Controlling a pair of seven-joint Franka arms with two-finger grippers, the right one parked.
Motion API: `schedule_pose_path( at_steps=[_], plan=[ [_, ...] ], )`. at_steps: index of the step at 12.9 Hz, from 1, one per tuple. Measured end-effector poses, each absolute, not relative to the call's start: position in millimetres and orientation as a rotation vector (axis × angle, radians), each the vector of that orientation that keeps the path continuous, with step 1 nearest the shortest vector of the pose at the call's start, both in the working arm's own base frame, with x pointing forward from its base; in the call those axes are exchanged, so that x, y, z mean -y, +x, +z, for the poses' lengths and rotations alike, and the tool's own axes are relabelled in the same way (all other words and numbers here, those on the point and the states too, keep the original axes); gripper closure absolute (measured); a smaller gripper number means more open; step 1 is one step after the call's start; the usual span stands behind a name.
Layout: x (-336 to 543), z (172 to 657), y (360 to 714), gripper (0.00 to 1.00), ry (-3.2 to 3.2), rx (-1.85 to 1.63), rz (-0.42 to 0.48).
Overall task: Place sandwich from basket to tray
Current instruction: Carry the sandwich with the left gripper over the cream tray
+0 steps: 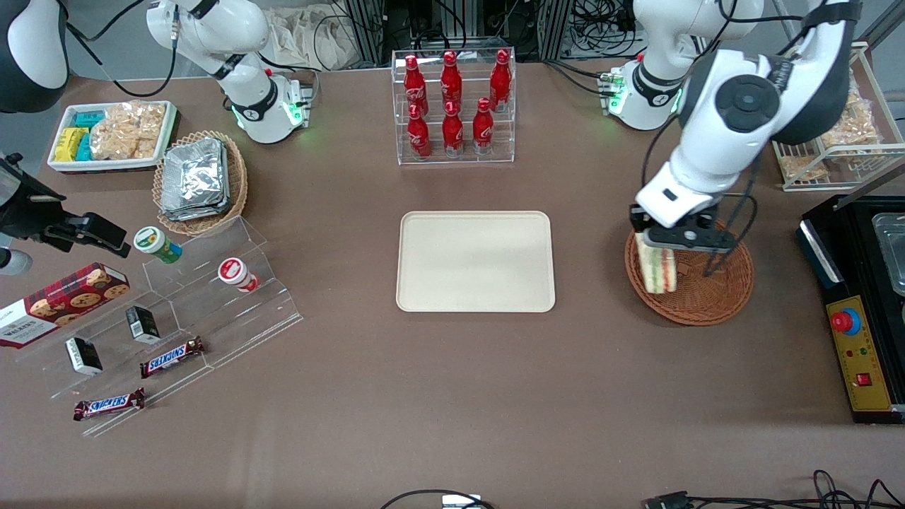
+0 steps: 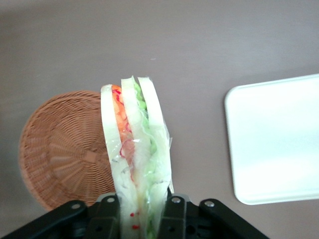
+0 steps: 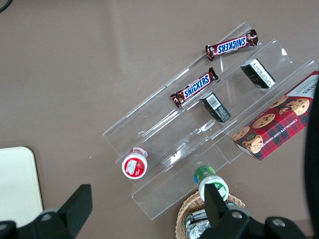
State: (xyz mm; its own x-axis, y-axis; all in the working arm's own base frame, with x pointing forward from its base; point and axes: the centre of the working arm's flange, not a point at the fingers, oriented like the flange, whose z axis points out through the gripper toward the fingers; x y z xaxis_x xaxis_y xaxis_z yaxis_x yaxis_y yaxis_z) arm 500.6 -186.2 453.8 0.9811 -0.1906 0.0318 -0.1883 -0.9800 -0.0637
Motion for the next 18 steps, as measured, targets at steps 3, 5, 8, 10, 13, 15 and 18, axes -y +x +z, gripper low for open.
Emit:
schedule_pose_path(
  at_steps=[3,5,8,10,13,15,18],
  plan=[
    [224.2,456.8,489.1,0.70,-3.115,-0.363,-0.048],
    [254.7,454.7,481.9,0.68,-3.123,-0.421,-0.040],
    [309.8,429.5,476.0,0.67,-3.145,-0.380,-0.078],
    [343.4,395.5,468.9,0.67,-3.152,-0.353,-0.074],
    [374.0,342.4,460.0,0.68,-3.141,-0.362,-0.036],
    [384.7,316.2,455.6,0.69,-3.133,-0.370,-0.015],
    [391.9,287.8,449.0,0.69,-3.125,-0.391,-0.002]
  ],
)
